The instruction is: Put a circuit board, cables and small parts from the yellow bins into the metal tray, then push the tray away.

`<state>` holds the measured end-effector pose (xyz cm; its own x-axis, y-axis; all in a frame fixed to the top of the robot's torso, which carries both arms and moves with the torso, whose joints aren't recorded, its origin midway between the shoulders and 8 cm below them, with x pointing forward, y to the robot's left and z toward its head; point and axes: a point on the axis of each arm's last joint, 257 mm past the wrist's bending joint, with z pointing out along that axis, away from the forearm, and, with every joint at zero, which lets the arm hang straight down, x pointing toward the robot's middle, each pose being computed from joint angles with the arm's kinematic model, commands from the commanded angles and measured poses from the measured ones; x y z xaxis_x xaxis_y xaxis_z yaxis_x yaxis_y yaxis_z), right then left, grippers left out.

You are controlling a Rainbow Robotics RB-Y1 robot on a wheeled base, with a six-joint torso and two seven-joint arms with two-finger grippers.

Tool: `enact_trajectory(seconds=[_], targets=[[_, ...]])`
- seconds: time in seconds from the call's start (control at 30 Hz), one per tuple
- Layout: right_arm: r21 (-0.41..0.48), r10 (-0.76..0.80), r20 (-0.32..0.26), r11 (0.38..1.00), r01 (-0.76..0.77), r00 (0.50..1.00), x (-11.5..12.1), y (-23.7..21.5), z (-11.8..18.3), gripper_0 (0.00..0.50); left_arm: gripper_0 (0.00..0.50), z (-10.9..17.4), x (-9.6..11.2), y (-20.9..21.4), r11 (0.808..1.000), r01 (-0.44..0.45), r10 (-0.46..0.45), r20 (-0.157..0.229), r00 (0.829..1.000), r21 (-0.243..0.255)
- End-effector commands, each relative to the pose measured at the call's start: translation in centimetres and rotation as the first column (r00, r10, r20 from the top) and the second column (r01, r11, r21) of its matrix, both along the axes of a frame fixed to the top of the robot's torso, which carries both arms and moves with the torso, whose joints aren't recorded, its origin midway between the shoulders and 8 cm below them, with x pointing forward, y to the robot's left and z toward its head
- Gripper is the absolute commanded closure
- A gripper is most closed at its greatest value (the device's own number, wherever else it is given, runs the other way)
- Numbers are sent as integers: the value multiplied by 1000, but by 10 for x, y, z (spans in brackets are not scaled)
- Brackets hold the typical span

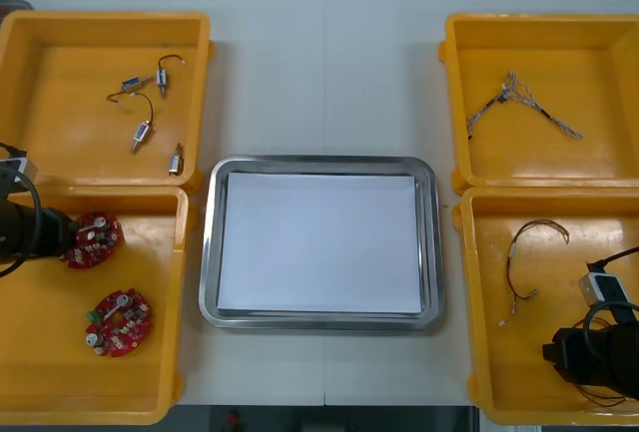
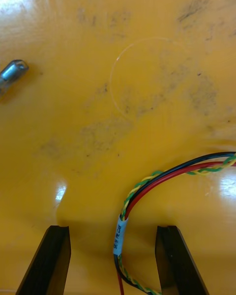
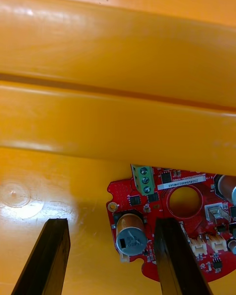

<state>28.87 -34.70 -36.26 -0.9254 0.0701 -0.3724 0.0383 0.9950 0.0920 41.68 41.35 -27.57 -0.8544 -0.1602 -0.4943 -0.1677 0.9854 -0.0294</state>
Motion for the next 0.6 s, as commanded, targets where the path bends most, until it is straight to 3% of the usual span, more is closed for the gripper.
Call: enact_trajectory(seconds=[0.03,0.37,0.43,0.47,0.5,0.57,0.6], targets=[[-56,59,-41,996,-62,997,-19,-9,-13,0,0,4,11,-10,1000,-4,4,29,1000,-14],[-63,66,-61,996,-70,996,-28,-10,-19,0,0,-5,9,-8,1000,-9,9,17,1000,1],[-63,66,-61,996,-70,996,-28,-10,-19,0,195,-7,8,-9,1000,-12,12,13,1000,-2],[-63,66,-61,996,-70,996,-28,-10,-19,0,375,-8,8,-9,1000,-15,15,11,1000,-2],[-65,66,-62,995,-70,996,-28,-10,-19,0,497,-8,8,-10,1000,-15,15,12,1000,-4],[-65,68,-64,995,-72,996,-29,-10,-19,0,500,-7,9,-10,1000,-18,18,14,1000,-7],[-65,72,-64,995,-76,995,-29,-10,-19,96,500,-7,8,-9,1000,-20,20,13,1000,-6]])
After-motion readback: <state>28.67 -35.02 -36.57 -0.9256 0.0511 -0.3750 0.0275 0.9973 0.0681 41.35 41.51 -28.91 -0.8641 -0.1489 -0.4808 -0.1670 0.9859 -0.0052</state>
